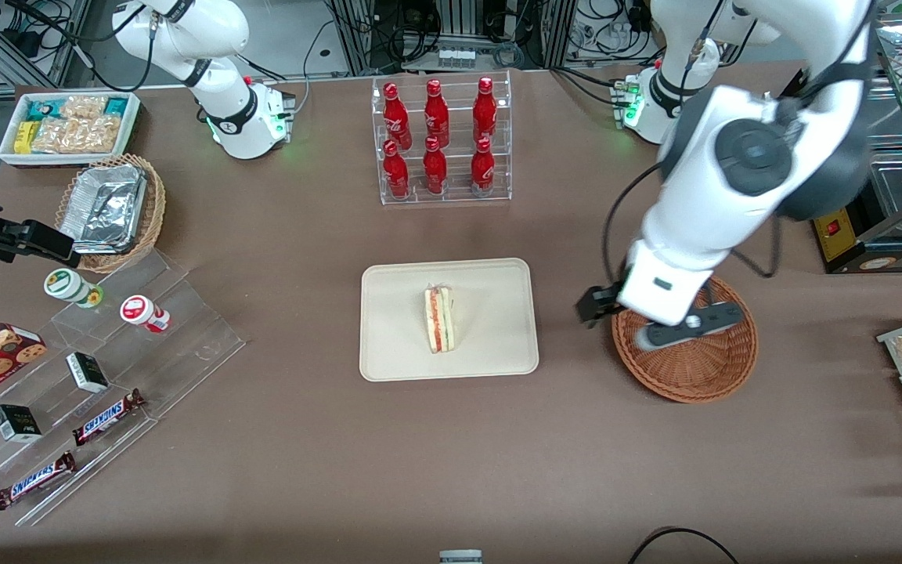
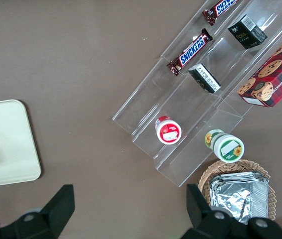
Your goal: Place sandwich from basket to tray
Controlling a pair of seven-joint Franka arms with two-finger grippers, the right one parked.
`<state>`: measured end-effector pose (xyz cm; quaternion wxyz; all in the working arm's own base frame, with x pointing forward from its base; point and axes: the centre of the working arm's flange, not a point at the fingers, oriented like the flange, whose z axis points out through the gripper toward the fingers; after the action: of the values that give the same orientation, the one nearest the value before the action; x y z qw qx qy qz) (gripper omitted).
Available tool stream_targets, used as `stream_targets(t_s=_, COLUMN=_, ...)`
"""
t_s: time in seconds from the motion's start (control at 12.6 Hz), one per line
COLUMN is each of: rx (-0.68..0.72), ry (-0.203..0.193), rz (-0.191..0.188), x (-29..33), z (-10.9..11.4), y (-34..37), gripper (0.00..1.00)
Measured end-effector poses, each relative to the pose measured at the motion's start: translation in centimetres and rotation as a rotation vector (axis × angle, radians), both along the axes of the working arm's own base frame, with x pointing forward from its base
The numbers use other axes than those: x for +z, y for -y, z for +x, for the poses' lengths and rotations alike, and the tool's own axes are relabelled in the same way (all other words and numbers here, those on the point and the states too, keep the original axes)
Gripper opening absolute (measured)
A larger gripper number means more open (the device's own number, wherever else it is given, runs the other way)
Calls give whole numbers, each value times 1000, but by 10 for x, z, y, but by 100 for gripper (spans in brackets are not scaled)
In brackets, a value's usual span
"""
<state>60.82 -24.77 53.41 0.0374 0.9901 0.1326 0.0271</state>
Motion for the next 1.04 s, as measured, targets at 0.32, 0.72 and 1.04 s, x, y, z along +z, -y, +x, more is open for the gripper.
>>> stream_targets(t_s=0.32, rx=-93, ry=-28, rz=29, x=37, z=-14, y=-79, gripper=100)
stream_targets(t_s=0.72, rx=-274, ry=-57, rz=49, x=72, z=-47, y=-178, gripper=100)
stream_targets(t_s=1.04, rx=-331, ry=-81, rz=46, x=78, z=-65, y=-228, gripper=100)
